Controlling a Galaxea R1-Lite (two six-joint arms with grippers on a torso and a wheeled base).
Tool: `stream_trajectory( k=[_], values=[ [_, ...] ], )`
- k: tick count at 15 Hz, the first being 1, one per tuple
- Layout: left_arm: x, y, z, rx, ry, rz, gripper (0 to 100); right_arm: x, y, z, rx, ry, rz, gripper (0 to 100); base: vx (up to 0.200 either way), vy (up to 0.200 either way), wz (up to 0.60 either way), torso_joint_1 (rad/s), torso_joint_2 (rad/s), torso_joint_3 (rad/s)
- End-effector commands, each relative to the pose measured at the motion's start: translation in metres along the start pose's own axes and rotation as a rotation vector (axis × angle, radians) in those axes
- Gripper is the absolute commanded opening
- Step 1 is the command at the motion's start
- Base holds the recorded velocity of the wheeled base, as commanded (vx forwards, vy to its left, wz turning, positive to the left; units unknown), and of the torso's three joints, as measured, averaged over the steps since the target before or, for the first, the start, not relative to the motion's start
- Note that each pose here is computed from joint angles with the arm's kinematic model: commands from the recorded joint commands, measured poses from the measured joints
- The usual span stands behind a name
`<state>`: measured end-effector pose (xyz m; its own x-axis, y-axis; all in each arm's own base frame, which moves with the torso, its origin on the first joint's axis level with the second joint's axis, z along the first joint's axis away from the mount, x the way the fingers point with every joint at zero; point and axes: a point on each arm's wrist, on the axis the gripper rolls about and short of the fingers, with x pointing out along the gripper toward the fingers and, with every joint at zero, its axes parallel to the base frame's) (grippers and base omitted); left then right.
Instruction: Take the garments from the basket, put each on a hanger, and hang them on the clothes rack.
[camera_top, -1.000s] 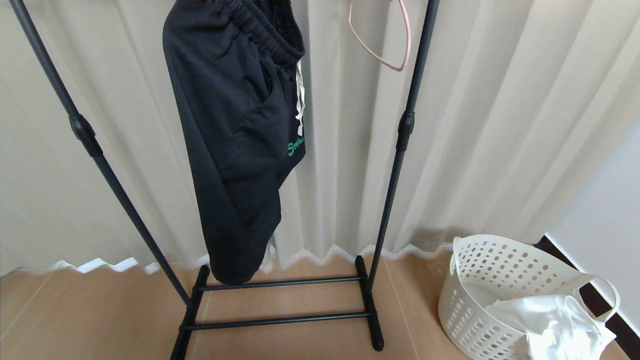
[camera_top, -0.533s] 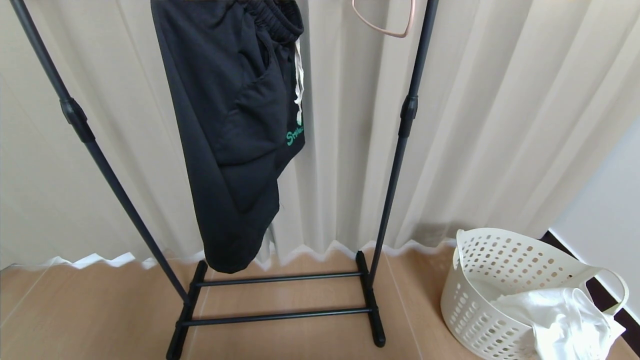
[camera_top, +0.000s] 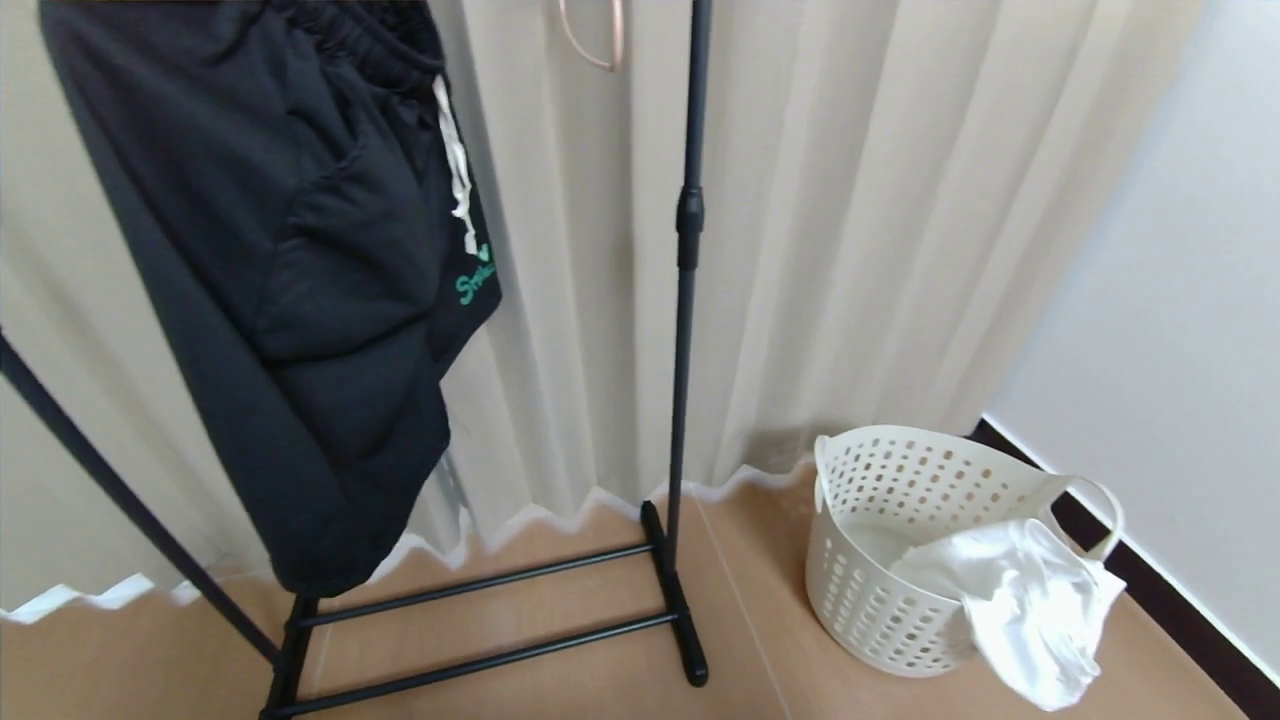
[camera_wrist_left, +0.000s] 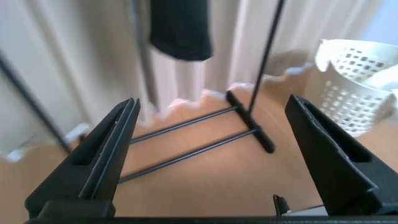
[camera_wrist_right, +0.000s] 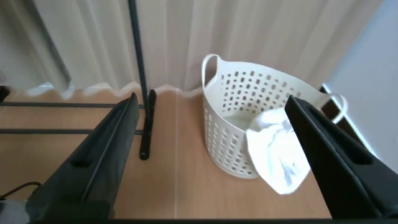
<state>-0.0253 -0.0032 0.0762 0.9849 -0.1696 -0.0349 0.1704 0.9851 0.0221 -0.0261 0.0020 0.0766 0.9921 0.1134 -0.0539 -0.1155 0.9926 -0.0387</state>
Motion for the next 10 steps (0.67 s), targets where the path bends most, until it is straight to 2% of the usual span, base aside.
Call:
stream_trajectory(
  k=[1, 2, 3, 10],
  values=[
    [0.0001, 0.0000, 0.0000, 0.000, 0.001, 0.000, 100, 0.0000, 0.0000, 0.0000, 0.000, -0.001, 0.001, 100, 0.000, 0.000, -0.60, 0.002, -0.01, 0.002],
    [0.0001, 0.0000, 0.0000, 0.000, 0.001, 0.000, 100, 0.0000, 0.0000, 0.0000, 0.000, -0.001, 0.001, 100, 0.000, 0.000, -0.60, -0.002, -0.03, 0.002],
    [0.0001, 0.0000, 0.0000, 0.000, 0.001, 0.000, 100, 0.0000, 0.0000, 0.0000, 0.000, -0.001, 0.000, 100, 0.000, 0.000, 0.00, 0.000, 0.00, 0.000],
    [0.0001, 0.0000, 0.0000, 0.000, 0.001, 0.000, 100, 0.0000, 0.0000, 0.0000, 0.001, -0.001, 0.000, 100, 0.000, -0.200, 0.00, 0.013, 0.06, 0.045]
  ],
)
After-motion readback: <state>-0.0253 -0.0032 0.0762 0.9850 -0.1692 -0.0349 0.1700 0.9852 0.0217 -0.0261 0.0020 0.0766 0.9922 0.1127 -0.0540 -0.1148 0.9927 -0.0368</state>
